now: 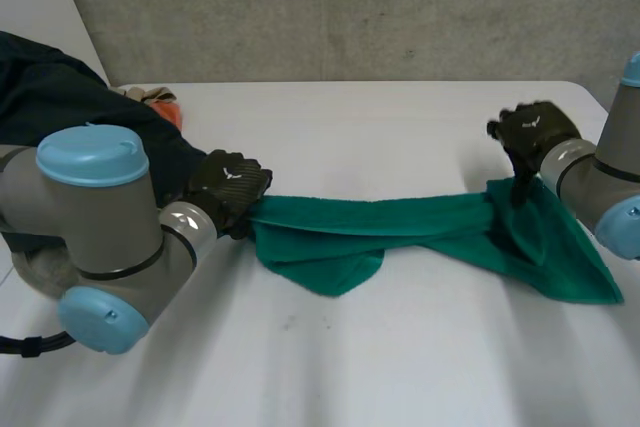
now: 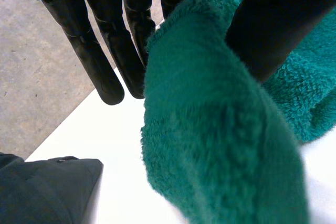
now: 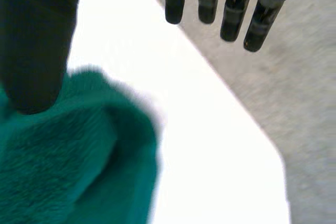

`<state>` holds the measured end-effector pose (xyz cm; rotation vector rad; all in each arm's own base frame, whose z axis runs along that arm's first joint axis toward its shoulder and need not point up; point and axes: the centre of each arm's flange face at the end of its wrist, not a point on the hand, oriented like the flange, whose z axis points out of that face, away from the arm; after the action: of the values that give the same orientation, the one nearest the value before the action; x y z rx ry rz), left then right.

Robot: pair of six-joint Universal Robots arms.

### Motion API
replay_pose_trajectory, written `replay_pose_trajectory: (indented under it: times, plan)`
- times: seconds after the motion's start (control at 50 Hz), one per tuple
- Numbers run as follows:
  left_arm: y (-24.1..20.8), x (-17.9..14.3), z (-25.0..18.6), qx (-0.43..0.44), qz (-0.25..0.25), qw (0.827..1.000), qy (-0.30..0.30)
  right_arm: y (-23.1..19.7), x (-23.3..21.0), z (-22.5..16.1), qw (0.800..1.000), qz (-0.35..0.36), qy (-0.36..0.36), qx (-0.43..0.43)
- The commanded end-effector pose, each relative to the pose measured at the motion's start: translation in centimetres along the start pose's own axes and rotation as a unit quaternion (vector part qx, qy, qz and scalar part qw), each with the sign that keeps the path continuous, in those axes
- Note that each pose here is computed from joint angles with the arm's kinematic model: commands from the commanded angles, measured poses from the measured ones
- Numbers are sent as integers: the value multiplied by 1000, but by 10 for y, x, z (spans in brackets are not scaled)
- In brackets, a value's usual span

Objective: Fold the laundry.

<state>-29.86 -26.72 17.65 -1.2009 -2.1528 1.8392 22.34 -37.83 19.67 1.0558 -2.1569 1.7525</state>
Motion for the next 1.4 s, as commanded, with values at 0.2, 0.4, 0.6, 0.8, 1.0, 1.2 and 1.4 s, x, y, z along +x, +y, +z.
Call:
replay_pose_trajectory:
  times: [0.2,0.4,0.6,0.8,1.0,1.2,1.4]
  plan:
    - [10,-9,-8,-23,2,999,-21,-12,-6,-64,999,1,-31,-18]
    - [14,-22,-19,-37,-3,998,-46,13,-32,-47,996,-44,-62,-48]
    - [16,-29,-21,-39,-5,998,-54,36,-54,-8,998,-54,-37,-19]
    - [11,-36,-24,-36,-5,997,-65,26,-40,1,999,-52,8,3]
    - [-7,-74,-52,-55,27,993,-96,-7,36,-62,998,-22,27,-48]
    - [26,-77,-14,-108,65,989,-76,12,32,-49,995,-2,-33,-96]
    - [-61,-129,70,122,138,960,-213,-67,108,5,962,85,173,192]
